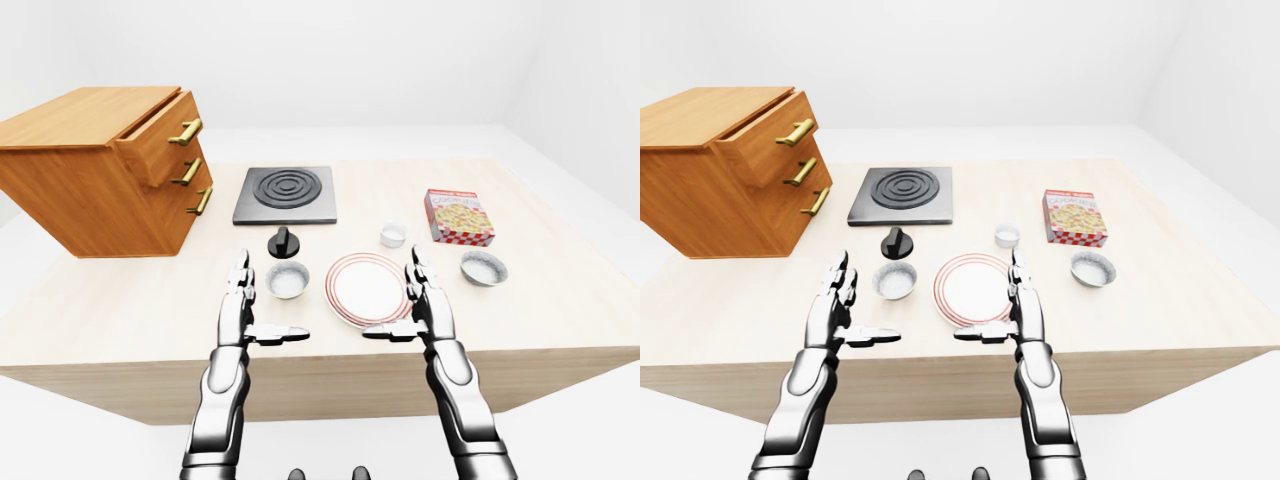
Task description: Pick the akita bowl next to the plate and place it on the plate.
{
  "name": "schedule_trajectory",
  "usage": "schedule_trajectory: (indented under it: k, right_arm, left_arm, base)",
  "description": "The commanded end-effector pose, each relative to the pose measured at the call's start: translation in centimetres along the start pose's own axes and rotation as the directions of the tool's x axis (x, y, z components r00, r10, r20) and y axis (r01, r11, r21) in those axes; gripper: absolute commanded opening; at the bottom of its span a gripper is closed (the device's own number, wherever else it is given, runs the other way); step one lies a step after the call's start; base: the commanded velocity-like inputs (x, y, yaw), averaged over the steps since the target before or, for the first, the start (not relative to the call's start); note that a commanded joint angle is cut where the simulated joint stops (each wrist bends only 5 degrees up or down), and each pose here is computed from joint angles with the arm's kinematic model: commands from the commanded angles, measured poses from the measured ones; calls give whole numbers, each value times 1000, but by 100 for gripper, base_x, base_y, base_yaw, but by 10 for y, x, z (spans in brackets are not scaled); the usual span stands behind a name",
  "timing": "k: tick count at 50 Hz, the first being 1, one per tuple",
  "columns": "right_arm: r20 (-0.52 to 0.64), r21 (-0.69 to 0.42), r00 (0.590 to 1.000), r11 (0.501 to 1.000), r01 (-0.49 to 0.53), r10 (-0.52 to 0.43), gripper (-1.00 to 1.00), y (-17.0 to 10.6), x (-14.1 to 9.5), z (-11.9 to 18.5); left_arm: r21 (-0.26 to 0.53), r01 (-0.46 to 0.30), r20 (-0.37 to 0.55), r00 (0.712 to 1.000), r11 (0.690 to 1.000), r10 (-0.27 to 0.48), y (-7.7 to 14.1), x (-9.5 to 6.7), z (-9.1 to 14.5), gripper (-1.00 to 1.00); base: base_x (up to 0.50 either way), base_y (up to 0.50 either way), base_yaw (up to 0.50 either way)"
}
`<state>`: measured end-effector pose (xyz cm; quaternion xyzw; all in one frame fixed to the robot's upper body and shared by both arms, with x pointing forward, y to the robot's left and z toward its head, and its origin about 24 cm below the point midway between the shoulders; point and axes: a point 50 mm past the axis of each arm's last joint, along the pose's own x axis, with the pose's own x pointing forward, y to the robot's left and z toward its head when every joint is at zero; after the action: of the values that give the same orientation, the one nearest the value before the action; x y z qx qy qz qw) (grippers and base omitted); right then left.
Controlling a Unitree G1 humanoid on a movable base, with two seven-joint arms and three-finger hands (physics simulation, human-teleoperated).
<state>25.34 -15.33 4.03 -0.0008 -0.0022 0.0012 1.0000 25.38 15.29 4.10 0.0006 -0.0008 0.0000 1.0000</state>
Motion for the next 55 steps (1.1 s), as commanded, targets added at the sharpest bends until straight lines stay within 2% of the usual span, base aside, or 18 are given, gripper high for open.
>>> schedule_trajectory:
  k: [1,8,36,55]
  right_arm:
    - [10,-3,1000,1000,-2,2,100,-8,0,-3]
    - [28,-61,999,998,23,-21,100,-9,-1,-3]
    - [44,8,999,1000,-21,21,100,-3,-6,0]
    - [47,18,999,1000,-19,18,100,-4,-6,2]
  left_arm:
    - [5,-3,8,1000,1000,3,7,0,-2,100]
    - [15,-4,12,1000,1000,4,6,-1,-1,100]
    - [53,-5,27,1000,999,3,6,-1,-2,100]
    - [55,-6,29,1000,998,5,6,-1,-2,100]
  base:
    - [0,0,0]
    - [0,0,0]
    - [0,0,0]
    - [-15,-29,0]
